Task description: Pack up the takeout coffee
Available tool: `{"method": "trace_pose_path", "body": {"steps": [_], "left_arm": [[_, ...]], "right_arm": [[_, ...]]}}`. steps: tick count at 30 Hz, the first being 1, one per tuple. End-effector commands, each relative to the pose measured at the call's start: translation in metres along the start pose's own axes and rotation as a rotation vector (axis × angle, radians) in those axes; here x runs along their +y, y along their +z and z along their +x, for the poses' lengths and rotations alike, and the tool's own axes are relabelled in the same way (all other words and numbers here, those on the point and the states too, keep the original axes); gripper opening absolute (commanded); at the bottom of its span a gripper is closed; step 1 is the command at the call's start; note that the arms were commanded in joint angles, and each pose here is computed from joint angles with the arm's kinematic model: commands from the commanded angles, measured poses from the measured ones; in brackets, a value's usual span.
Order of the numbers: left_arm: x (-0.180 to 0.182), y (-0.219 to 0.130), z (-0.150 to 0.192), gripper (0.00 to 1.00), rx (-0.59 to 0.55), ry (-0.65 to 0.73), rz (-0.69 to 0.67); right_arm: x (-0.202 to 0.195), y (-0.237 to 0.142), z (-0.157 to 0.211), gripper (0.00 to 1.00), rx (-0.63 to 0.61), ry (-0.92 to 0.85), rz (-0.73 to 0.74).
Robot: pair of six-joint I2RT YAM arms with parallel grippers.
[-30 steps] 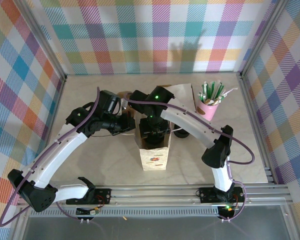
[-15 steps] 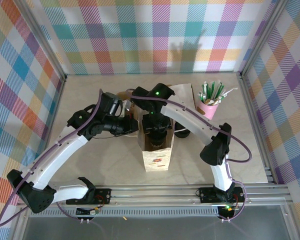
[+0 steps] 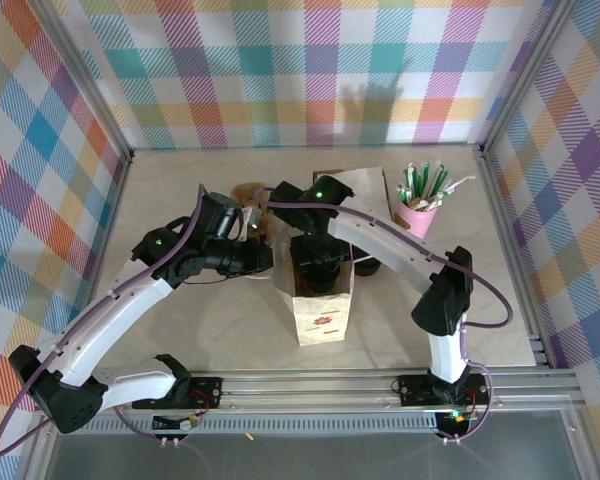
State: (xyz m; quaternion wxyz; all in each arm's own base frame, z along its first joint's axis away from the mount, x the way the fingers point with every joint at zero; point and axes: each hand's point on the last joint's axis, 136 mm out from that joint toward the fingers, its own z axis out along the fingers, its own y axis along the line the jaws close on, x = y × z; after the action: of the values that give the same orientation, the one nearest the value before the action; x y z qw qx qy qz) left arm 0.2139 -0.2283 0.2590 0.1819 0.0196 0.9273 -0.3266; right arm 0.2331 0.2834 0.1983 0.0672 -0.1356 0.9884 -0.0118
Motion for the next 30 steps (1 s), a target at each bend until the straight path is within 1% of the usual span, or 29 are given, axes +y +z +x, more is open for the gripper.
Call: {"method": "trace_pose_path", "body": {"steps": [1, 4, 8, 15, 20, 22, 26, 27, 30], "left_arm": [[0.010, 0.003, 0.003, 0.00, 0.017, 0.004, -0.056], [0.007, 0.004, -0.001, 0.00, 0.014, -0.013, -0.056], [0.002, 0.002, -0.007, 0.00, -0.002, -0.007, -0.053], [-0.002, -0.008, -0.009, 0.00, -0.003, 0.036, -0.061], [-0.009, -0.013, -0.006, 0.00, 0.019, 0.042, -0.036], [-0.009, -0.012, -0.005, 0.07, 0.031, 0.037, -0.038], [-0.008, -0.008, -0.007, 0.35, 0.048, 0.034, -0.061], [-0.008, -0.007, -0.008, 0.39, 0.052, 0.034, -0.069], [-0.006, -0.004, -0.008, 0.39, 0.076, 0.026, -0.091]], "right_arm": [[0.004, -0.015, -0.006, 0.24, -0.080, -0.031, -0.072], [0.006, -0.015, 0.000, 0.24, -0.075, -0.041, -0.106], [0.005, -0.013, 0.002, 0.24, -0.068, -0.050, -0.105], [-0.003, -0.006, -0.011, 0.23, -0.068, -0.013, -0.059], [-0.004, -0.003, -0.018, 0.23, -0.077, -0.027, -0.049], [-0.003, -0.001, -0.020, 0.23, -0.081, -0.038, -0.051], [0.002, -0.001, -0.027, 0.23, -0.099, -0.048, -0.067], [0.004, -0.001, -0.029, 0.23, -0.105, -0.049, -0.073], [0.013, -0.004, -0.037, 0.23, -0.127, -0.053, -0.112]]}}
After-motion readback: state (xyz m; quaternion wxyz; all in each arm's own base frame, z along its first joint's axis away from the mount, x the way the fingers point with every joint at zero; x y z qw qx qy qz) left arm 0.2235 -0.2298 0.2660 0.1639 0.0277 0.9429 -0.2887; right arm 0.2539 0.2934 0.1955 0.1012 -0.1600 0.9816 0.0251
